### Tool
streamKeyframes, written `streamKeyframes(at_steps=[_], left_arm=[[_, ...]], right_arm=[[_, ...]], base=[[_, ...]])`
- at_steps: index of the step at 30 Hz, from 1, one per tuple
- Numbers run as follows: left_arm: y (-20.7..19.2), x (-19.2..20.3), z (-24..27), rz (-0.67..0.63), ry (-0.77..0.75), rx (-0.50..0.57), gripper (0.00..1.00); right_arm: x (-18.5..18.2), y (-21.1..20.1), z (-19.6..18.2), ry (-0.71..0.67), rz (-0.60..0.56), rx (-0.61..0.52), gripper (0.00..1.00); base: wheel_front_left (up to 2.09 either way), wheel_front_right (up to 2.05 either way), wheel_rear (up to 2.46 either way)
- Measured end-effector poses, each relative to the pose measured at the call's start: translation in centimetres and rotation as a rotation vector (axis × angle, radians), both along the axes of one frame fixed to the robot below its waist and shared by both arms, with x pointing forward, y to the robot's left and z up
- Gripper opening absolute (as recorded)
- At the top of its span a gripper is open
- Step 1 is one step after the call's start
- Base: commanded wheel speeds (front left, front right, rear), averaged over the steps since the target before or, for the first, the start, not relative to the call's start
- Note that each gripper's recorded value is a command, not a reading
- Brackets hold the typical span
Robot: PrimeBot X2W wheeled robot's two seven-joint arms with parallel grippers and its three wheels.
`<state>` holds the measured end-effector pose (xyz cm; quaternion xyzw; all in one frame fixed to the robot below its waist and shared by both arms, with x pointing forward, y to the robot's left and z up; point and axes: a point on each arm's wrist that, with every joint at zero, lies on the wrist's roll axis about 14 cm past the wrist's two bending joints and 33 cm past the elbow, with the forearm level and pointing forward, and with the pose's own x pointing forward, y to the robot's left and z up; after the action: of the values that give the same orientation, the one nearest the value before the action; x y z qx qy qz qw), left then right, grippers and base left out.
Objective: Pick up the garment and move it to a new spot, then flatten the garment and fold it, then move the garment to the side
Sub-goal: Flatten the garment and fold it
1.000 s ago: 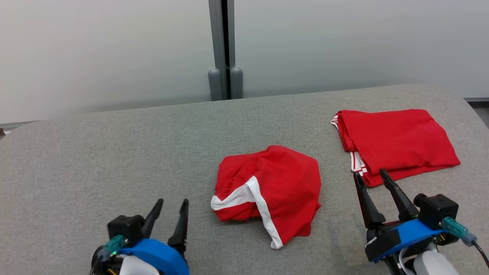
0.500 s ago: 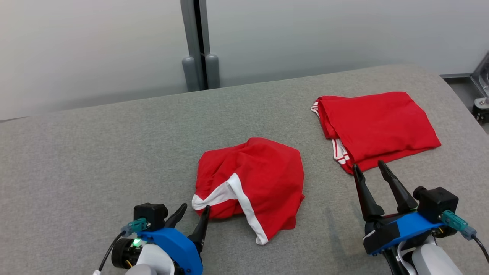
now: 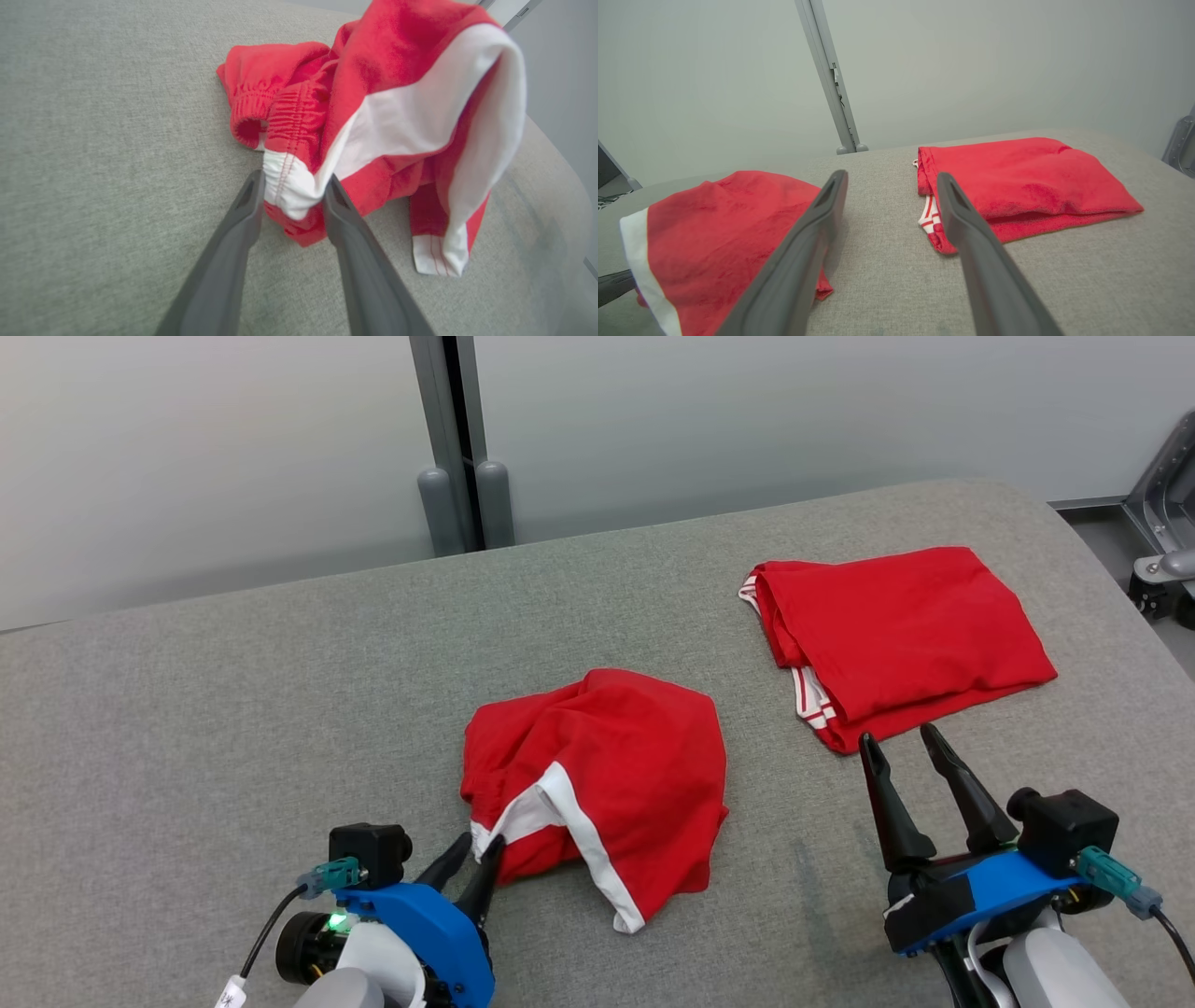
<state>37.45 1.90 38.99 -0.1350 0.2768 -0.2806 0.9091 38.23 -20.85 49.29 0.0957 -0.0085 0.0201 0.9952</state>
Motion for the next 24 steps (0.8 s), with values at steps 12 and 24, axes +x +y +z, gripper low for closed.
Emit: streamKeyframes(at_steps=[12, 24], left_arm=[[1.7, 0.9, 1.0, 0.051, -0.058, -0.006, 0.00], [10.9, 2.1, 2.5, 0.303, -0.157, 0.107, 0.00]], right_arm=[[0.5, 0.9, 0.4, -0.014, 0.027, 0.000, 1.00], [1.2, 3.4, 0.6, -0.021, 0.102, 0.000, 1.00]], base=[[0.00, 0.00, 0.00], [0.00, 0.00, 0.00]])
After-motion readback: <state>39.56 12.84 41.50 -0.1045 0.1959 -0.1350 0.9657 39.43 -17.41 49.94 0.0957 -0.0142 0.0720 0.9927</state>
